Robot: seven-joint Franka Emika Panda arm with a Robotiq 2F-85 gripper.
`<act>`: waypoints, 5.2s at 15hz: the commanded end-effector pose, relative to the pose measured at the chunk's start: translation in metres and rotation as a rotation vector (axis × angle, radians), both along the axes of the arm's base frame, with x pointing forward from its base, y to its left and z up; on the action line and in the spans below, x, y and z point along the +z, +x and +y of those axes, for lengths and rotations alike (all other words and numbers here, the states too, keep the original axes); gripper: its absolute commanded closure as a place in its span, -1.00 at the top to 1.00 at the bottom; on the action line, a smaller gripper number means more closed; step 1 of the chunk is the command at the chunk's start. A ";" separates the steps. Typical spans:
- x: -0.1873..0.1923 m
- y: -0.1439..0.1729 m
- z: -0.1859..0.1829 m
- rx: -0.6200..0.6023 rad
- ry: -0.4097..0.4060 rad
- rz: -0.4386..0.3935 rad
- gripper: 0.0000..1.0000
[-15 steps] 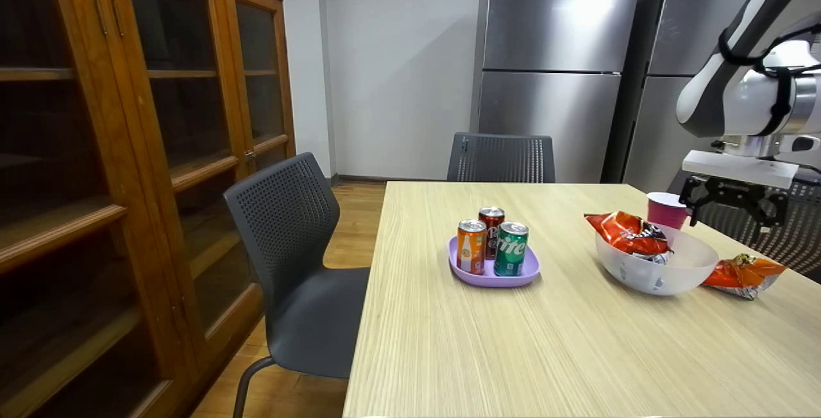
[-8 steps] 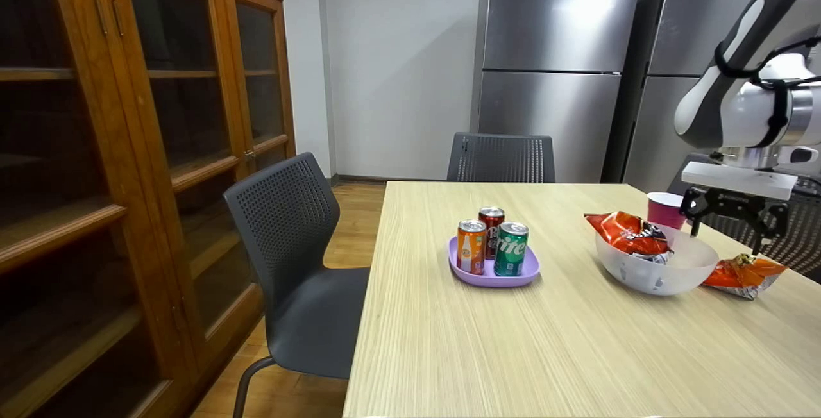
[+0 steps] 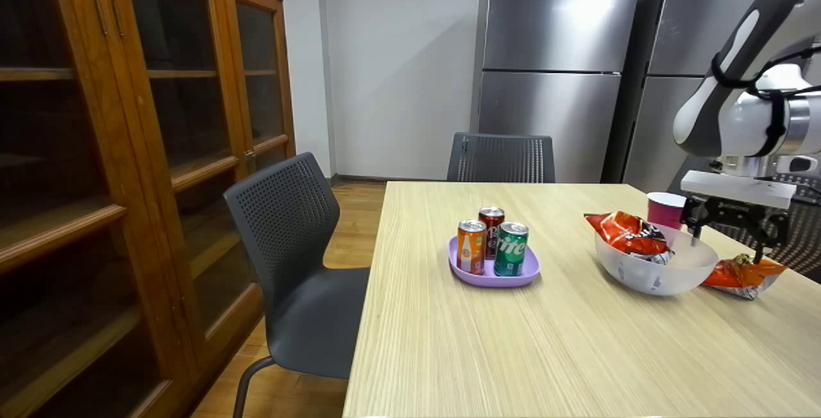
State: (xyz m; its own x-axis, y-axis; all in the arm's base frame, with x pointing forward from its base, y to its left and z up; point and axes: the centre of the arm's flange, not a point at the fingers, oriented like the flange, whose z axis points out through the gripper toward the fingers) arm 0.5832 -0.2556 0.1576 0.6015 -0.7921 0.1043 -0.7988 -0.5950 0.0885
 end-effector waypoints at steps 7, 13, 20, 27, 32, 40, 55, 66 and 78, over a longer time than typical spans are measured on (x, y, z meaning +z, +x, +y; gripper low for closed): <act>-0.007 0.016 -0.005 -0.059 0.006 0.003 1.00; -0.011 0.021 -0.007 -0.070 0.006 0.000 0.45; -0.007 0.019 -0.008 -0.077 0.001 -0.008 -0.64; 0.003 0.008 -0.010 -0.074 -0.016 -0.013 -1.00; 0.025 -0.011 -0.014 -0.077 -0.023 -0.031 -1.00; 0.083 -0.041 0.002 -0.086 -0.031 -0.117 -1.00; 0.131 -0.049 0.087 0.020 -0.036 -0.207 -1.00; 0.099 -0.041 0.126 0.126 -0.004 -0.132 -1.00; 0.053 -0.035 0.130 0.147 0.007 -0.037 -1.00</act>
State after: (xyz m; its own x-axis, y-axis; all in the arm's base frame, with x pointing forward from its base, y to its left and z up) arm 0.5399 -0.1264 0.2140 0.6935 -0.7061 0.1434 -0.7168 -0.6962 0.0381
